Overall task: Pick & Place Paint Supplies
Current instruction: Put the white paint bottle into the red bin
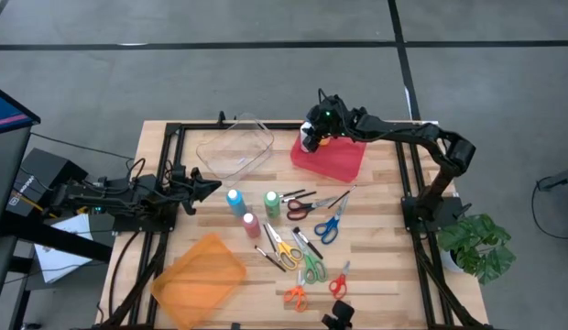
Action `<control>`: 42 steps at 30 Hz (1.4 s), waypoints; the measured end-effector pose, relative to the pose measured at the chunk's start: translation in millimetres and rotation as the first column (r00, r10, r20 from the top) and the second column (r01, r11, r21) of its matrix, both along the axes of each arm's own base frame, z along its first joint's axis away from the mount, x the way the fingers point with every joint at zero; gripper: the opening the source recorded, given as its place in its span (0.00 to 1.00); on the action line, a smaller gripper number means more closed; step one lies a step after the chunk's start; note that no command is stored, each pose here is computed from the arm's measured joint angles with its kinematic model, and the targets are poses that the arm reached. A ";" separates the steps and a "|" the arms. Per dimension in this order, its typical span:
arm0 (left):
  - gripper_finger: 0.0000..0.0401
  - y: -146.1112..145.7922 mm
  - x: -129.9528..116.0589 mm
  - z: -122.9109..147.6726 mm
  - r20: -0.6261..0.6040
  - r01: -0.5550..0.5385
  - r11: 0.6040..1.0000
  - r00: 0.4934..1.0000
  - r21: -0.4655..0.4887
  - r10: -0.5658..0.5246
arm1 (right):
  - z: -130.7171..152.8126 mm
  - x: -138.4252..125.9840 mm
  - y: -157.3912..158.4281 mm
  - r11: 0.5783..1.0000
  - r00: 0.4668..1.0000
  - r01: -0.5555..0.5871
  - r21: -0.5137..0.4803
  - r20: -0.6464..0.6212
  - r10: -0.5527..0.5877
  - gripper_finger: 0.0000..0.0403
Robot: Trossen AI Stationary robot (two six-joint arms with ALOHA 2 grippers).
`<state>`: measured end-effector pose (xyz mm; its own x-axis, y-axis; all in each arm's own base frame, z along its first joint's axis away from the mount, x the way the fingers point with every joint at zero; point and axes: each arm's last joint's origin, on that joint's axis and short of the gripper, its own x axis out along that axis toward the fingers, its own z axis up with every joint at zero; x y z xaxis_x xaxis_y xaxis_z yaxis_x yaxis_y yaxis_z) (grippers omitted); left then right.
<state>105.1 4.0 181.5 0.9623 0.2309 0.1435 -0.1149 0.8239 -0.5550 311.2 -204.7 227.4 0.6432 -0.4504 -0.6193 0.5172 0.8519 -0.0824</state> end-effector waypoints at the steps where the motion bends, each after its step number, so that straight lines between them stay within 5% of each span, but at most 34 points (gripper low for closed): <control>1: 0.01 0.0 0.0 0.0 0.000 0.000 1.000 1.000 0.000 0.000 | 0.2 0.2 -0.3 1.000 1.000 0.001 -0.002 0.003 -0.001 0.35; 25: 0.01 0.2 0.0 0.0 0.000 -0.004 1.000 1.000 -0.001 0.004 | 0.6 -0.9 -4.6 1.000 1.000 0.014 -0.015 0.021 -0.013 0.34; 42: 0.01 0.1 0.0 0.0 0.000 -0.003 1.000 1.000 -0.001 0.003 | 1.8 0.2 -4.6 1.000 0.999 0.013 -0.026 0.032 -0.012 0.45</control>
<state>105.0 4.2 181.5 0.9616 0.2341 0.1432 -0.1176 0.8229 -0.5559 311.4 -209.3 229.2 0.6563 -0.4747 -0.5865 0.5308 0.8429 -0.0882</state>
